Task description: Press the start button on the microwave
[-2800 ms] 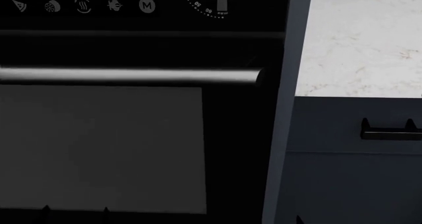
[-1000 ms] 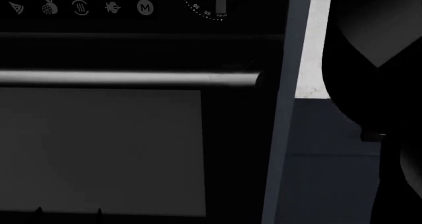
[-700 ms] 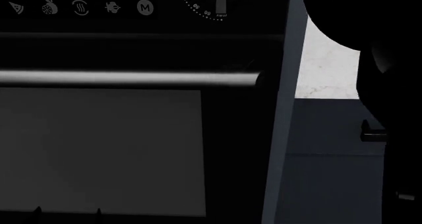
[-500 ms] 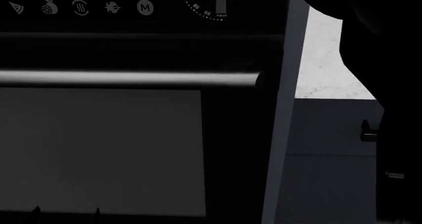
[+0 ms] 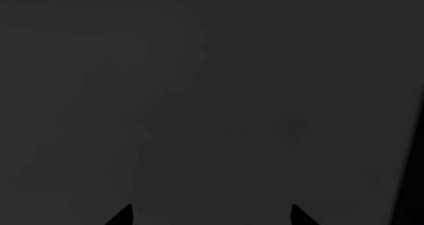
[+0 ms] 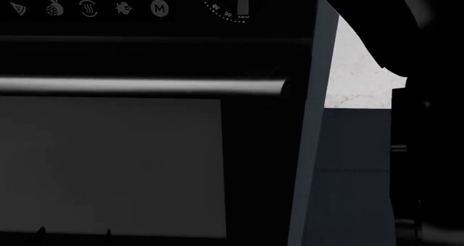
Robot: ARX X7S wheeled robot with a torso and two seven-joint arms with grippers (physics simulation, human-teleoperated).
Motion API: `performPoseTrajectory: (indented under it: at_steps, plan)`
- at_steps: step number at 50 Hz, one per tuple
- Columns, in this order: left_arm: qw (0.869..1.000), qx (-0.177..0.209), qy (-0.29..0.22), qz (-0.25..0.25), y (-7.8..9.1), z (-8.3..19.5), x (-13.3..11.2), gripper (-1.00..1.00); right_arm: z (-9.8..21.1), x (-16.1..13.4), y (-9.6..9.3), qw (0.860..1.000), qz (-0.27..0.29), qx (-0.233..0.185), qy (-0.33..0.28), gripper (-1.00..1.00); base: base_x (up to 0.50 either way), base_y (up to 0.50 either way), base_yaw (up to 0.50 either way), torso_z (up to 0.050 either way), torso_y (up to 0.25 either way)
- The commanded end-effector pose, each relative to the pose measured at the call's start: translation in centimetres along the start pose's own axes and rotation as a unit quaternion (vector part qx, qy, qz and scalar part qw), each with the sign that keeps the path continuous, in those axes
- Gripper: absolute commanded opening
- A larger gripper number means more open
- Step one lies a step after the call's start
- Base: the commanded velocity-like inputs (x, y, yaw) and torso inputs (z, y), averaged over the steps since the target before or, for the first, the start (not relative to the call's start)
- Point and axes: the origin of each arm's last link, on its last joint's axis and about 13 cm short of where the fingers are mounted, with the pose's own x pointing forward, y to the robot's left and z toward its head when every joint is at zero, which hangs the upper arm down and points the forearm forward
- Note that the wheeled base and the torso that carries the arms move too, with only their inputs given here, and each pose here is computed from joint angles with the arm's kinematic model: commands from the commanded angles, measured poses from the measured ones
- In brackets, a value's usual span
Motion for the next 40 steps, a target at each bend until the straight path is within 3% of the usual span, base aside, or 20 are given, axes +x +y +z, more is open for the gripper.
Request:
performPoseTrajectory:
  at_steps: [1,17,40]
  plan:
    - [1.0,0.001,-0.001,-0.001,0.0,-0.2,0.0,1.0,-0.8,1.4,0.0,1.0,0.001,0.004,0.018,-1.0,0.0,0.0,0.0,0.0,0.0]
    - [1.0,0.0,0.002,0.0,0.0,-0.4,-0.1,1.0,-1.1,3.1,-0.6,1.0,-0.008,0.001,0.021,-1.0,0.0,0.0,0.0,0.0,0.0]
    - [1.0,0.003,0.0,0.002,0.1,-0.1,0.0,1.0,-3.0,4.0,-0.4,0.998,0.004,0.038,0.045,-1.0,0.0,0.0,0.0,0.0,0.0]
